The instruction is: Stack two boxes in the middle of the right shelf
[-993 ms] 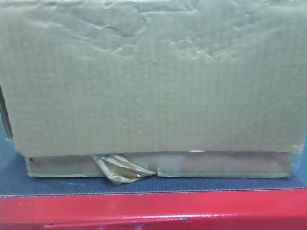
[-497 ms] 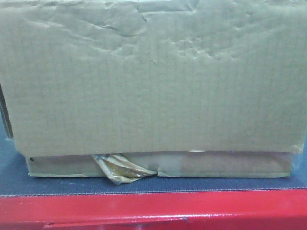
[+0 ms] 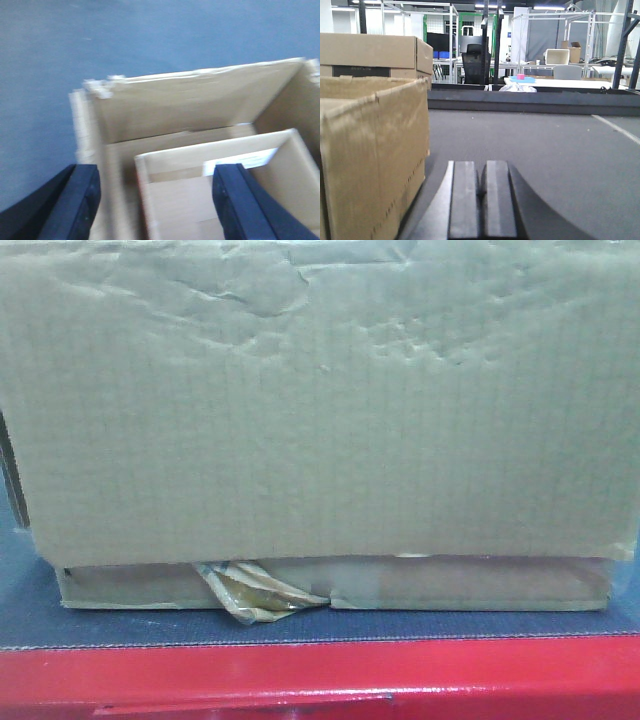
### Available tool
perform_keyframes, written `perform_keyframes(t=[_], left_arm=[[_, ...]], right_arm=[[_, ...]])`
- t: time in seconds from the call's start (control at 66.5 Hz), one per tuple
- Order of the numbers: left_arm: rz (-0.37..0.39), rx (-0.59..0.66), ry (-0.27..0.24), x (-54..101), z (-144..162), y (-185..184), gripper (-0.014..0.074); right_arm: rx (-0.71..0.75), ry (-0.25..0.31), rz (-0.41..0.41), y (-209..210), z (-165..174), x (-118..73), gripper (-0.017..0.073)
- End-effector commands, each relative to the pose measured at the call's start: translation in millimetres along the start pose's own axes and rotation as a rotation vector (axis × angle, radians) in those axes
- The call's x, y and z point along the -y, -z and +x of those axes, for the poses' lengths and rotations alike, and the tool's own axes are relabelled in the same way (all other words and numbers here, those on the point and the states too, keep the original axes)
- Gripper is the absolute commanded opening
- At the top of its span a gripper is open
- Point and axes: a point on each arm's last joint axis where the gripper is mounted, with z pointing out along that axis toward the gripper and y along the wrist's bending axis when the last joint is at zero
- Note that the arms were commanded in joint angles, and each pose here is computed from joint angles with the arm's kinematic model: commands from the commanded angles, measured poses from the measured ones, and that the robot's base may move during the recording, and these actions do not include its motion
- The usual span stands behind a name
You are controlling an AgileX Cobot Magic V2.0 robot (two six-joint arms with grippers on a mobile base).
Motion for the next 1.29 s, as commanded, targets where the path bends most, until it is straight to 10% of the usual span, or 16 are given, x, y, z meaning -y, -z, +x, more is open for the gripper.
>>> perform_keyframes(t=[0.0,0.376,0.662,0.873,1.114,1.279], left_arm=[[-0.033,-0.017,-0.001,-10.6,6,0,0.0382],[-0.061,-0.144,0.172,-48.4,18,-28,0.0382],[-0.050,-0.152,0.155,-50.5,18,-29,0.0382],[-0.050,-0.152,0.155,-50.5,18,-29,0.0382],[-0.050,-0.152,0.155,-50.5,18,-29,0.0382],[-0.050,-0.152,0.155,-50.5,18,-29,0.0382]], right_arm=[[-0.020,-0.006,-0.009,5,-38,-1.7,-0.0168],[-0.430,-0.037,-0.039,-30,-134,-8.4,-0.0168],[-0.693,-0.133,-0.101,-95,-159,-18.1,-0.0152],[-0.837,-0.203,-0.001,-165,-185,-15.5,-0.0147],[-0.914,-0.051,0.070,-217,-196,-40.8,-0.0147],[-0.948,-0.014,-0.026,-245,-184,-79.1,-0.0147]])
